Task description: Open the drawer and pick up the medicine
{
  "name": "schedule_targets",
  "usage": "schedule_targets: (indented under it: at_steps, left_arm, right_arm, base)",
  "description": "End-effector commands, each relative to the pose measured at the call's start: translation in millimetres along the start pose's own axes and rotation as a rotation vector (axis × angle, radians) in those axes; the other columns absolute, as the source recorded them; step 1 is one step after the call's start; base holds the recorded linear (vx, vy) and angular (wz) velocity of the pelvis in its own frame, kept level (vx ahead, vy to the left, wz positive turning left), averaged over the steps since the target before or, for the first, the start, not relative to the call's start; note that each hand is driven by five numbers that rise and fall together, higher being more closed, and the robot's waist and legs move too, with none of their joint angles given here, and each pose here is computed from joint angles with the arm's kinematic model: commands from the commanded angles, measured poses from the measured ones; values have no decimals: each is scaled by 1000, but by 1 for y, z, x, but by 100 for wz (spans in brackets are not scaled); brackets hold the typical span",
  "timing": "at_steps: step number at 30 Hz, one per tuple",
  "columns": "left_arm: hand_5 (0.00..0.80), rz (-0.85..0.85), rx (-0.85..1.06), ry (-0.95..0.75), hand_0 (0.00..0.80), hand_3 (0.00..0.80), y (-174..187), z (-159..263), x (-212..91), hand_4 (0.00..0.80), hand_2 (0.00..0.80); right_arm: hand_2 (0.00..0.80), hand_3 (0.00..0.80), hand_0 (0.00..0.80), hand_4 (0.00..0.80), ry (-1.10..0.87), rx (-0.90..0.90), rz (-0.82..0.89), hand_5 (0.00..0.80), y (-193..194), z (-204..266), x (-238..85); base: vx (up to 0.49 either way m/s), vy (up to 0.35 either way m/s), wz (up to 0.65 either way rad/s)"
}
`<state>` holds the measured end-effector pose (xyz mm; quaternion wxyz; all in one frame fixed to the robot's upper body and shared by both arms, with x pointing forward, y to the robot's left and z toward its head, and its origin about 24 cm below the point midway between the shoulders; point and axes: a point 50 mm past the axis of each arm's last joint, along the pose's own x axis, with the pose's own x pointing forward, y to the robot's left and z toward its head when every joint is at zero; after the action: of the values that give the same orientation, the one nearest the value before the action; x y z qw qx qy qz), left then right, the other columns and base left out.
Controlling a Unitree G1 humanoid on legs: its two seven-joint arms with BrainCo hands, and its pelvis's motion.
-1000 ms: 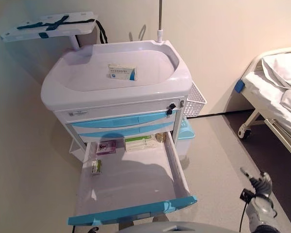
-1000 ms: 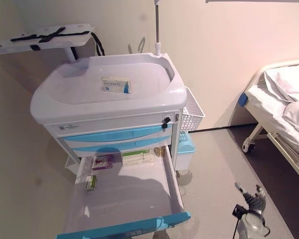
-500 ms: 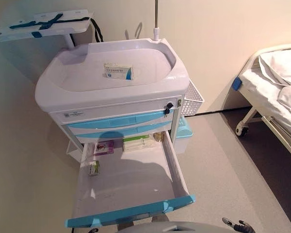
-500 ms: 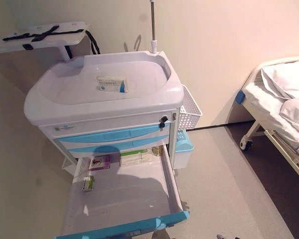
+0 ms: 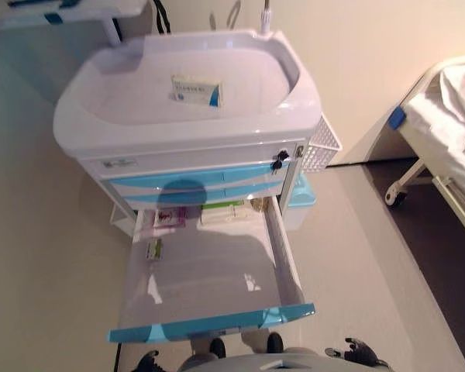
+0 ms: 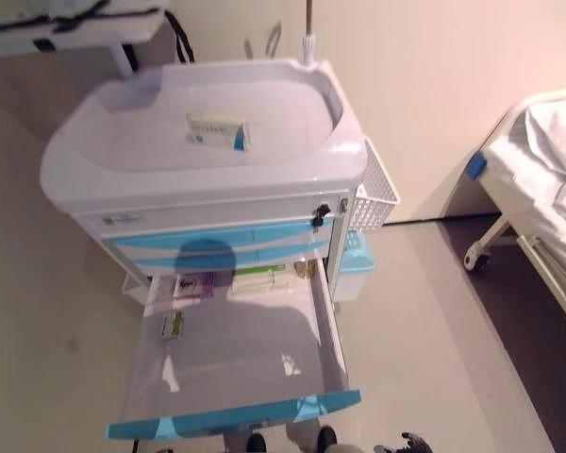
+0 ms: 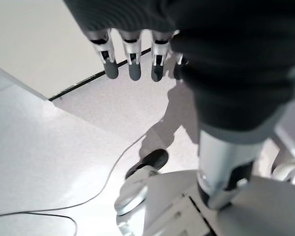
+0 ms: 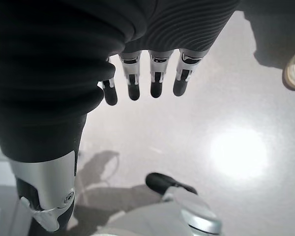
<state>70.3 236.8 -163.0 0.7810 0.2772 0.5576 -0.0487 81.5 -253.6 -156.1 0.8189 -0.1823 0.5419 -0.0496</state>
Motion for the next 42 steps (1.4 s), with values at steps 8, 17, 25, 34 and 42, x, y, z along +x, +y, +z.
schedule_targets:
  at_steps: [8,17,25,34,42]
  left_arm:
    - [0,-84,287,-379,0,0,17,81,-4,0,0]
    - [0,-100,469,-647,0,0,59,153,-33,0,0]
    - [0,9,559,-720,0,0,76,209,-41,0,0]
    - [0,157,570,-699,0,0,95,253,-42,0,0]
    - [0,281,585,-657,0,0,128,278,-51,0,0]
  right_arm:
    - [0,0,0,0,-140,-186,-62,0,-37,48,7]
    - [0,0,0,0,-126,-234,-97,0,-63,56,7]
    - [0,0,0,0,-136,-196,-90,0,-64,59,7]
    - [0,0,0,0,-96,-179,-103,0,-68,50,7]
    - [0,0,0,0,-114,-177,-82,0,-63,55,8]
  base:
    - [-94,37,5]
    - [-28,32,3]
    - [-39,7,-5]
    - [-20,-7,-9]
    - [15,18,-15]
